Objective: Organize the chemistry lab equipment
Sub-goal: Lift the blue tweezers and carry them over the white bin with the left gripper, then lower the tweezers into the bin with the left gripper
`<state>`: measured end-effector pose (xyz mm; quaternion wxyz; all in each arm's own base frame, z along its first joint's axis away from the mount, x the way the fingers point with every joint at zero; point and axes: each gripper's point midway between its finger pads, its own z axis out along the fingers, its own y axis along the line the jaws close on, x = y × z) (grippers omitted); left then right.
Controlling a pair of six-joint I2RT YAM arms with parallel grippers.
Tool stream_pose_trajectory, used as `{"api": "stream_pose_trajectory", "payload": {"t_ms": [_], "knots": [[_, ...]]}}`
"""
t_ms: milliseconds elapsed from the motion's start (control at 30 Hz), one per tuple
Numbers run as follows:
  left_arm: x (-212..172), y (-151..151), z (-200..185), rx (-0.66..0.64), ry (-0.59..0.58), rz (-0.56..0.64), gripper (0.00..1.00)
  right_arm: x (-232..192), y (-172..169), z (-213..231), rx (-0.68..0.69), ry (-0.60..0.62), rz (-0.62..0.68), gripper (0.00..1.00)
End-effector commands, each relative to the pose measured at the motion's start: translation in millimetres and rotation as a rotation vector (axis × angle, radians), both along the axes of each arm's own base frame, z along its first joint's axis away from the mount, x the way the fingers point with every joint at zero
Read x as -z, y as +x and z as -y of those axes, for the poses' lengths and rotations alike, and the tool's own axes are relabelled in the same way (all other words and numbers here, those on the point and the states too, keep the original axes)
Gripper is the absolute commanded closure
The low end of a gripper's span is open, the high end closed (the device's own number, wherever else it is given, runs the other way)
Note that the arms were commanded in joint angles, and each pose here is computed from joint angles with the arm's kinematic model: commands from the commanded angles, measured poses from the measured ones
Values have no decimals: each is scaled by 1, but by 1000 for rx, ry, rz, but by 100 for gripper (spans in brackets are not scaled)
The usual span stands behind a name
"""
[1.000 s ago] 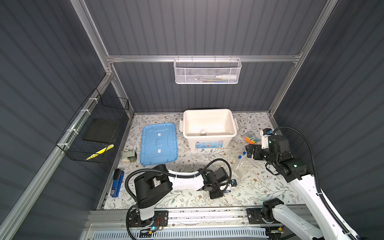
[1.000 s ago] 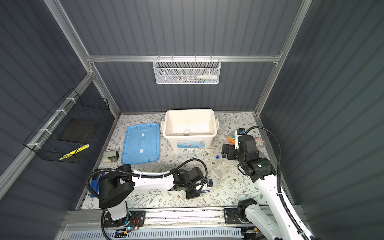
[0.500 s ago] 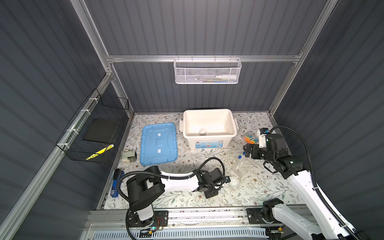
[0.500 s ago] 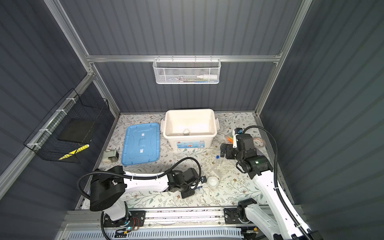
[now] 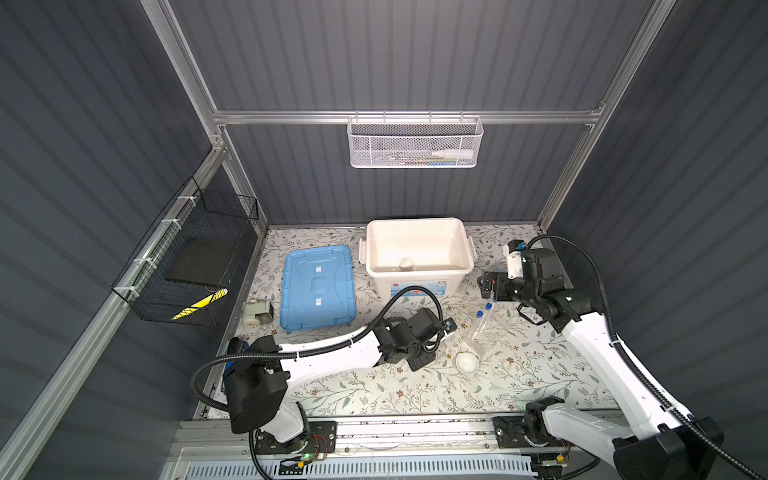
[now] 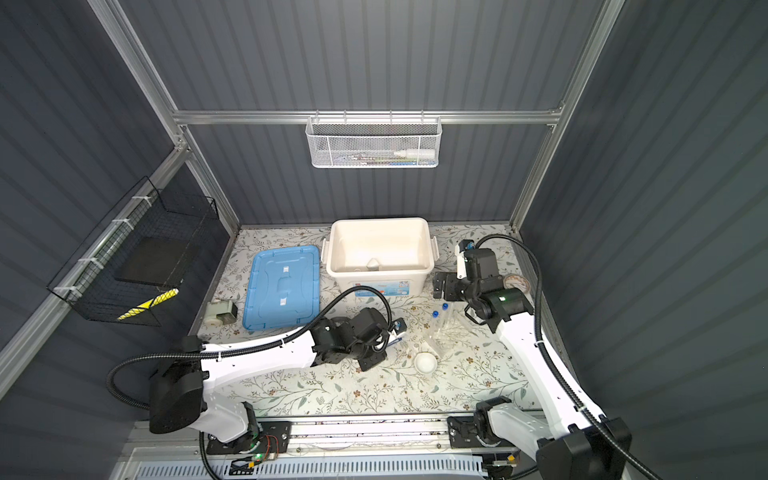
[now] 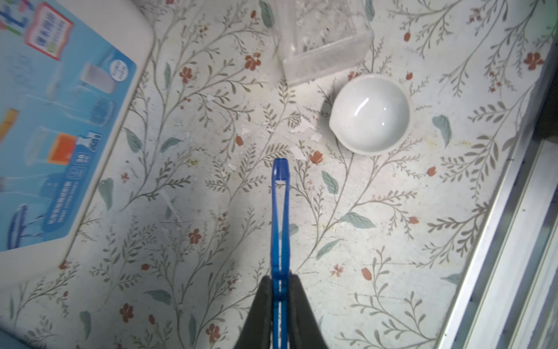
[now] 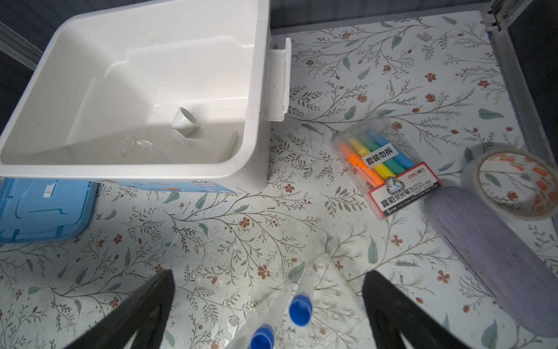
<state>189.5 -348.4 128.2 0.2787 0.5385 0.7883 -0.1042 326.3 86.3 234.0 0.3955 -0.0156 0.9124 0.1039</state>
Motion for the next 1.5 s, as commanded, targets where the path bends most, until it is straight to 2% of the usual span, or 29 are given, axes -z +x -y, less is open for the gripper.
{"api": "stream_pose_trajectory", "payload": {"t_ms": [0, 233, 333, 533, 633, 967, 1167, 1467], "knots": [[-37, 24, -10, -73, -42, 34, 86, -11, 15, -8, -29, 8, 20, 1], [-88, 69, -7, -116, -78, 98, 86, -15, 36, -14, -39, 7, 8, 1], [-113, 93, -6, -145, -127, 112, 86, -17, 43, -16, -42, 5, 8, 1], [-141, 148, -10, -211, -209, 118, 85, -15, 57, -22, -57, 19, -2, 1], [-142, 175, -10, -231, -219, 101, 85, -13, 62, -23, -64, 20, -9, 1], [-101, 256, -12, -306, -204, 16, 84, -4, 53, -20, -34, 40, -67, 1], [-68, 277, -11, -327, -185, -27, 83, -3, 41, -14, 37, 85, -85, 1], [-16, 287, -7, -361, -174, -125, 83, 3, 27, -5, 108, 104, -97, 1]]}}
